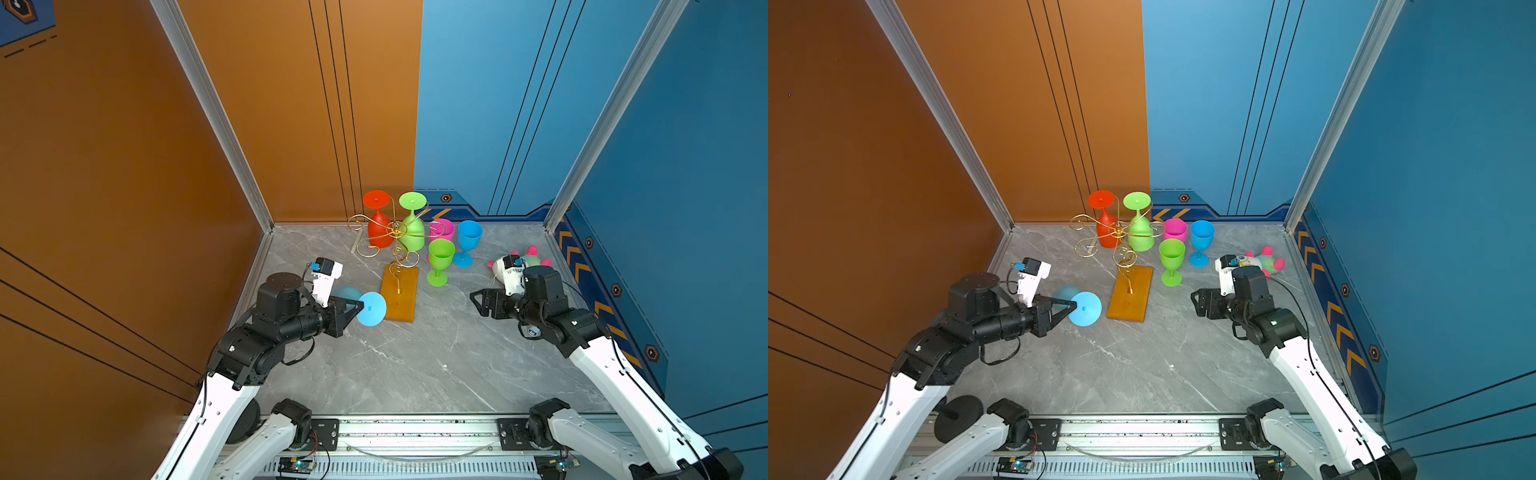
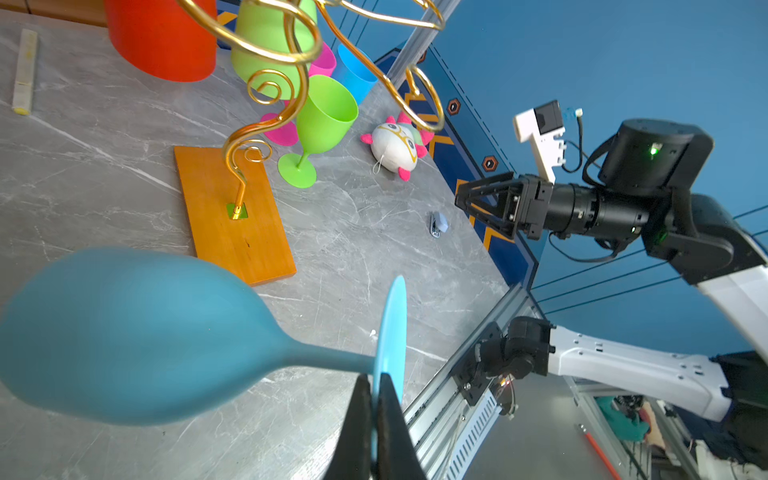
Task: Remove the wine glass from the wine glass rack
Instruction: 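Carry the cyan glass toward the robot and turn it upright with the left gripper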
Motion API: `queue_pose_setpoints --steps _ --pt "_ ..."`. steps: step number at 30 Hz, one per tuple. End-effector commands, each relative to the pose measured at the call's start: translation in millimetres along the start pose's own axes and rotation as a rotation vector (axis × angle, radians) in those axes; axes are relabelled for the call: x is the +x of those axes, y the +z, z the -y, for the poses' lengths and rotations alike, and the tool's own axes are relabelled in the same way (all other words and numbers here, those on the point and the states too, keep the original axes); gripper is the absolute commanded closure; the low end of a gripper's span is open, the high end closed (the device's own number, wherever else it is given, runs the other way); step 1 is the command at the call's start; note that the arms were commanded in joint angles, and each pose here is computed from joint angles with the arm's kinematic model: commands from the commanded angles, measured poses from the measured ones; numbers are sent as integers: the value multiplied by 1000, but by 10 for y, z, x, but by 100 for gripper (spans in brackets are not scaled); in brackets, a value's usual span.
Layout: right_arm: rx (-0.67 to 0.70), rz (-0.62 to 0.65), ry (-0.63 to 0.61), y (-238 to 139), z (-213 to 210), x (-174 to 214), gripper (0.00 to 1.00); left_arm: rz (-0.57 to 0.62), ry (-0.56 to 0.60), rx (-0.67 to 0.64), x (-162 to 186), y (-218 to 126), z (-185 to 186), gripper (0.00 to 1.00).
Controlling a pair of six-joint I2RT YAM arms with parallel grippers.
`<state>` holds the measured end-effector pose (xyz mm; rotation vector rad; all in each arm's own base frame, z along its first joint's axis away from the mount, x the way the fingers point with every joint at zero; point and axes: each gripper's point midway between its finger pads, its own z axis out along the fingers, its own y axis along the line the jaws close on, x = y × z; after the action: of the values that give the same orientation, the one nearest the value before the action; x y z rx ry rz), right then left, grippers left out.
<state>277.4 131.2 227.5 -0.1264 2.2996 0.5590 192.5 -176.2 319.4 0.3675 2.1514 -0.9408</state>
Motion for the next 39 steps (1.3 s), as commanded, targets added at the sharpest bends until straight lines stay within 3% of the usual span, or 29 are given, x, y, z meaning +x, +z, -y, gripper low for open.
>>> queue_pose_setpoints --steps 1,10,24,39 --pt "26 -14 15 -43 5 -10 15 -34 125 -44 87 95 19 100" --pt "42 -58 20 -28 19 51 14 -119 477 7 385 280 528 100" --pt "20 -100 3 -41 -59 114 14 -189 1007 -121 725 641 778 100" --pt "-56 -95 -36 -264 -302 -51 15 -84 1471 -213 985 887 702 100"
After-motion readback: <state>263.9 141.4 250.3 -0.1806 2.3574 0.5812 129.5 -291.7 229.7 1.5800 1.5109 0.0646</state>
